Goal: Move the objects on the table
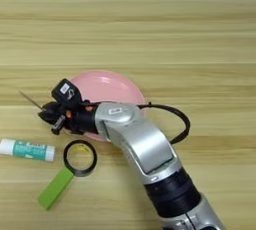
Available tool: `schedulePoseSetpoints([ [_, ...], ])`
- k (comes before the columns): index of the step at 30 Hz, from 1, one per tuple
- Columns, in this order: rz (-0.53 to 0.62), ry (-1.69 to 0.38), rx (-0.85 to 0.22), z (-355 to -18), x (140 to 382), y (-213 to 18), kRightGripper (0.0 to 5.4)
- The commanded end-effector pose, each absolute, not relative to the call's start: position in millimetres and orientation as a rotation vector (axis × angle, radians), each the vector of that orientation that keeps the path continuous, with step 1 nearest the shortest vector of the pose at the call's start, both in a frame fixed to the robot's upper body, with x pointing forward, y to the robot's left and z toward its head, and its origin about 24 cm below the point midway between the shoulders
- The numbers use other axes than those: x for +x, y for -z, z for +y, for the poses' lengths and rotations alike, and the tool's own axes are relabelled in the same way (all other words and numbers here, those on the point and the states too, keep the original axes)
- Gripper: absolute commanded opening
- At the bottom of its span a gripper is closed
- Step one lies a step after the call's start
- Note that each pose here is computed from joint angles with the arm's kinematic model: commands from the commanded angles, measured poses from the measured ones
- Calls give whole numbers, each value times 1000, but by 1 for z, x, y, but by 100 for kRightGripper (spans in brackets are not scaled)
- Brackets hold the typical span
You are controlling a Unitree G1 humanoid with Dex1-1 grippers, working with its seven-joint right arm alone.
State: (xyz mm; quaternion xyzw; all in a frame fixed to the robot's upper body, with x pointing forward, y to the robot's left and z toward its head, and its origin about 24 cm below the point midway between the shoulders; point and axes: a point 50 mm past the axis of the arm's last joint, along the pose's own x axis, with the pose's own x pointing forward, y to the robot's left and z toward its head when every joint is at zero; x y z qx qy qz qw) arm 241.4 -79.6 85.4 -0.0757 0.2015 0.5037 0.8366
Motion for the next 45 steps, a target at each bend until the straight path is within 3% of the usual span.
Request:
schedulePoseSetpoints([
  [1, 306, -1075, -193, -75, 248, -108, 80],
  [45, 373, -1075, -235, -59, 261, -75, 80],
])
